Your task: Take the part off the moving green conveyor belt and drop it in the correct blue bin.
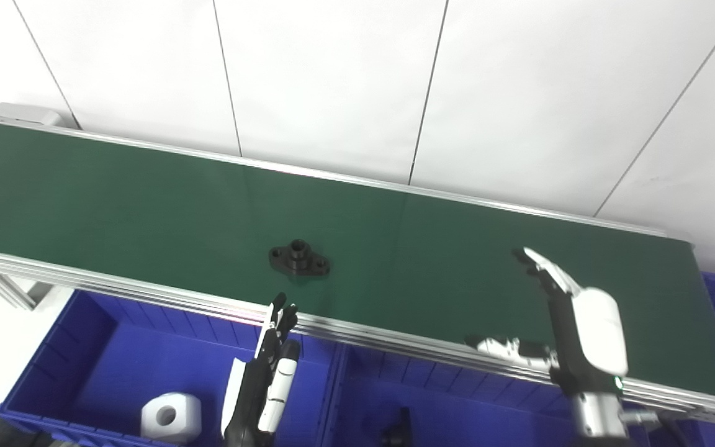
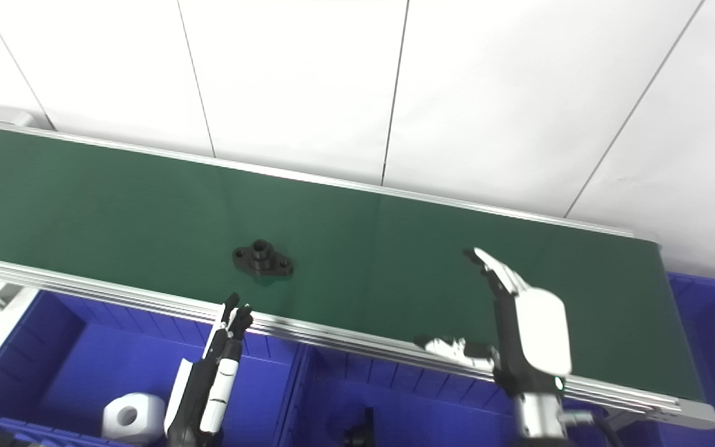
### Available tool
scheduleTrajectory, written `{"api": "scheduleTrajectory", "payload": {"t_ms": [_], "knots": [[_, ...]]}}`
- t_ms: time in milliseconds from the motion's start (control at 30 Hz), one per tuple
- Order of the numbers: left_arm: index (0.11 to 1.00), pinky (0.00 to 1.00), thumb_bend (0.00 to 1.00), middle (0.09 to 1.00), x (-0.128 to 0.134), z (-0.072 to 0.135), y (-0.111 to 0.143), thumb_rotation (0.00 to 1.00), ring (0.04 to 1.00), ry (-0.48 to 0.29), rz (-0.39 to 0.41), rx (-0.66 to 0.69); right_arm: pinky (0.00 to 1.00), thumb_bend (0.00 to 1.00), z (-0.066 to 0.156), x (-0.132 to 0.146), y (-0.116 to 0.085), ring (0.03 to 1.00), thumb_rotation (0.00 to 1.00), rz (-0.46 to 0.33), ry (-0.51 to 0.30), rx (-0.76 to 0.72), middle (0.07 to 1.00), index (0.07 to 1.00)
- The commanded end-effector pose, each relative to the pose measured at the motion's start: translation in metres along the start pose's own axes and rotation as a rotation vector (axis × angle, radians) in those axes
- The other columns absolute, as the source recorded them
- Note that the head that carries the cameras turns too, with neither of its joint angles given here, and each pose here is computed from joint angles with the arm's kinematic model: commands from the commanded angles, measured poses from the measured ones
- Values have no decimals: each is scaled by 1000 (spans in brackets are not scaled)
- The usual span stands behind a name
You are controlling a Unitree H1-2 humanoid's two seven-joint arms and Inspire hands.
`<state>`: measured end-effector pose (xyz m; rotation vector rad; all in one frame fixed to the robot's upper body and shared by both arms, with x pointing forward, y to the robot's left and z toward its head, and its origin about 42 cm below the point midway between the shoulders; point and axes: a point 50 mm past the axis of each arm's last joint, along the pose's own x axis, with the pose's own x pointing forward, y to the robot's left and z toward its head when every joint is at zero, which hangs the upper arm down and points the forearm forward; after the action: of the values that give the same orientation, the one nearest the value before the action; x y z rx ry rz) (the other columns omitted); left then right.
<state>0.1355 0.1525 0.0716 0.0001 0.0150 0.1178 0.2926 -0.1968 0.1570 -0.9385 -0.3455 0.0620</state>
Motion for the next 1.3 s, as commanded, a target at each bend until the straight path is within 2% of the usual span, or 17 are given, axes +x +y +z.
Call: {"api": "scheduleTrajectory", "payload": {"t_ms": [0,167,433,500,667,900,1267], "knots": [[1000,999,508,950,4,9,-3,1000,941,-62,-8,-2,678,987,10,18,-5,759,330,-22,-31,-32,804,818],[1000,1000,532,945,5,8,-6,1000,937,-64,-11,6,678,981,17,42,4,767,332,7,-64,-66,802,815],[1000,1000,523,926,8,6,-12,1000,931,-75,-14,-15,650,993,28,72,24,726,335,59,-94,-99,763,773],[1000,1000,491,898,8,6,-14,1000,944,-82,-12,-28,636,993,31,76,28,726,325,74,-94,-98,764,775],[1000,1000,491,859,8,5,-16,1000,956,-88,-10,-31,665,980,38,85,43,735,326,121,-93,-112,772,789],[1000,1000,464,845,7,6,-20,1000,940,-101,-12,-48,624,977,50,101,68,730,322,192,-101,-155,775,797],[1000,1000,413,764,1,11,-27,1000,873,-119,-6,-61,595,966,57,122,92,721,333,295,-92,-180,781,797]]}}
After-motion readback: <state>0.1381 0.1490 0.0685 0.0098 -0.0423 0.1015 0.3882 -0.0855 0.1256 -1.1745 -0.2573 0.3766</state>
